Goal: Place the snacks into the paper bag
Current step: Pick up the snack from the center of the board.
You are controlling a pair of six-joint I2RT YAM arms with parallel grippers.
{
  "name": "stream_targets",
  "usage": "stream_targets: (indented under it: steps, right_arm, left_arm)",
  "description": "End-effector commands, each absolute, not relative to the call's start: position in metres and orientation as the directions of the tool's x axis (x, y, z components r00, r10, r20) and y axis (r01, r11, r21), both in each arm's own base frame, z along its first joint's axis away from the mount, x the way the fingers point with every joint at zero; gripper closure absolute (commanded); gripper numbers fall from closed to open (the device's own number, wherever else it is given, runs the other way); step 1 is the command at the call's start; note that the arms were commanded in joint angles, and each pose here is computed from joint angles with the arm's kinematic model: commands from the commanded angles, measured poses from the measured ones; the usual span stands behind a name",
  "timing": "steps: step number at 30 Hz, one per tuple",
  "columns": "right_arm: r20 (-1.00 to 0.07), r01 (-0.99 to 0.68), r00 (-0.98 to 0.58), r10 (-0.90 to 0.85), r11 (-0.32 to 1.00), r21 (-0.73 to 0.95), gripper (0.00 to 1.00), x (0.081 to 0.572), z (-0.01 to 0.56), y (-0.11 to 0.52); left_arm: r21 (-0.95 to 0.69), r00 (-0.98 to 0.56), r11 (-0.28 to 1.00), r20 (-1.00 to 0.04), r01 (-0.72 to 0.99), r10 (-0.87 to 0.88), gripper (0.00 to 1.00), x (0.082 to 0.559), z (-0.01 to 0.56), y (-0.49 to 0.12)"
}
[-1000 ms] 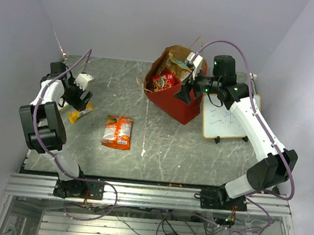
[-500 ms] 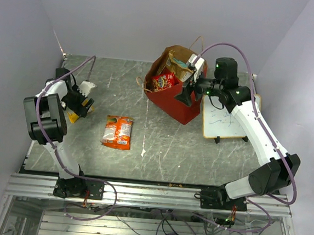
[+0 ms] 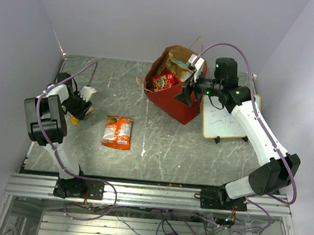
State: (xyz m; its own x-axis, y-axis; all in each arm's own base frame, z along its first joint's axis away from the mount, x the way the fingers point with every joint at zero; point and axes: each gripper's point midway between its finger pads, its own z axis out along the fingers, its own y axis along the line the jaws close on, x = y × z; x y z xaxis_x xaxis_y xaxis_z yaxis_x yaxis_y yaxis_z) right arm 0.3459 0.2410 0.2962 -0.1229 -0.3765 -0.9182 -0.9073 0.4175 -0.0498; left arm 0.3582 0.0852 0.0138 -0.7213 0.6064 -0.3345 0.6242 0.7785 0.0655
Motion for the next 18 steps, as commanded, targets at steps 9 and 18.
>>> stream_targets:
  steps: [9,18]
  right_arm:
    - [-0.937,-0.919,-0.097,-0.335,0.393,-0.046,0.2,0.339,0.306,0.245]
    - [-0.963,-0.943,-0.124,-0.238,0.332,0.039,0.21,0.328,0.305,0.26]
  left_arm:
    - [0.036,-0.666,0.753,-0.441,0.657,0.602,0.55,0.343,0.046,0.053]
    - [0.024,-0.538,0.698,-0.619,0.716,0.573,0.62,0.342,0.117,-0.007]
